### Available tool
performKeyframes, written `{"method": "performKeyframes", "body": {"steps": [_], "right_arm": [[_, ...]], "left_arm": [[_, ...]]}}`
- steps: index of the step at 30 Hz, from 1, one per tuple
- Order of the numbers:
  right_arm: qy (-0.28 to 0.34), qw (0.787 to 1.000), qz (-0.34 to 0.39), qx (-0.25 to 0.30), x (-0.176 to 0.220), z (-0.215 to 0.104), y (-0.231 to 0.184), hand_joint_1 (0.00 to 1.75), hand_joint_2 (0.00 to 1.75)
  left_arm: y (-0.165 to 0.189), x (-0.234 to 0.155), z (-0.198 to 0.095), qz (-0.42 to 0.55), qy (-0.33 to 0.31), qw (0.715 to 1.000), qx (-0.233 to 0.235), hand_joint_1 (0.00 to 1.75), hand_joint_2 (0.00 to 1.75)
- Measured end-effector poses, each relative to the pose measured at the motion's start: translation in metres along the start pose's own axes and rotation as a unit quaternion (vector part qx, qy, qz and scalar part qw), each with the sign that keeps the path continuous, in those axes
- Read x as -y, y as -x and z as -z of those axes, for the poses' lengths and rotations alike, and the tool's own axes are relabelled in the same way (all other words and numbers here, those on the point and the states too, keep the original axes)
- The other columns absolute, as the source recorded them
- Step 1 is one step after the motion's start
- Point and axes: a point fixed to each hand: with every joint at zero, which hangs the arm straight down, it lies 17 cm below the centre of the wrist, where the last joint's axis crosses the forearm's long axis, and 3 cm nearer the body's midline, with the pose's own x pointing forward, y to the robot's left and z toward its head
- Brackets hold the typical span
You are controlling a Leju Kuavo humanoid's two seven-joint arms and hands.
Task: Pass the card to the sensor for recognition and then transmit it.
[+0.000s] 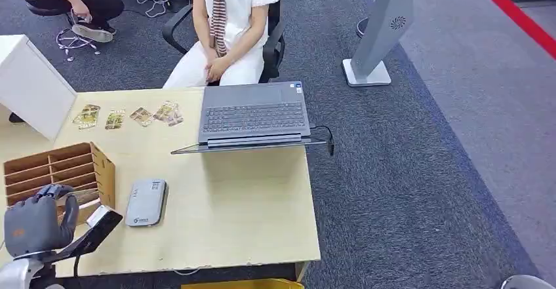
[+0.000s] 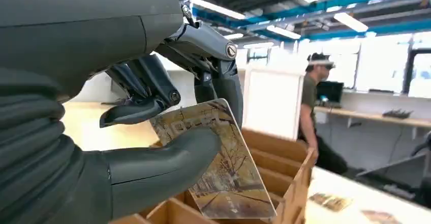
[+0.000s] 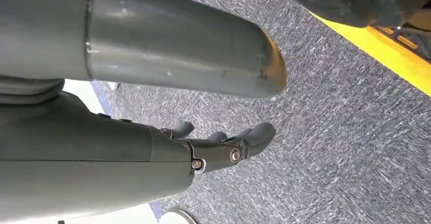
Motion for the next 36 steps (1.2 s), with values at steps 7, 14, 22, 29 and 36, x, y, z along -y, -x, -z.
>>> {"method": "performKeyframes", "body": {"steps": [7,14,22,29,36], "right_arm": [[0.001,1.000,0.008,-0.003,0.000,0.000,0.002,0.00,0.00],[0.000,1.000,0.007,0.007,0.001,0.000,-0.003,0.00,0.00],[-0.002,1.000,0.001,0.005,0.004,0.001,-0.013,0.00,0.00],[-0.007,1.000,0.001,0.008,-0.001,0.000,-0.018,0.00,0.00],[-0.011,1.000,0.002,0.008,-0.007,-0.001,-0.022,0.00,0.00]], "left_arm": [[-0.034,-0.047,0.000,-0.021,-0.055,0.997,0.040,1.75,1.75],[-0.044,-0.082,0.036,-0.011,-0.103,0.993,0.048,1.75,1.75],[-0.027,-0.117,0.145,0.033,-0.162,0.986,0.026,1.75,1.75],[-0.010,-0.115,0.183,0.048,-0.150,0.987,0.001,1.75,1.75],[0.002,-0.096,0.189,0.048,-0.128,0.991,-0.012,1.75,1.75]]}}
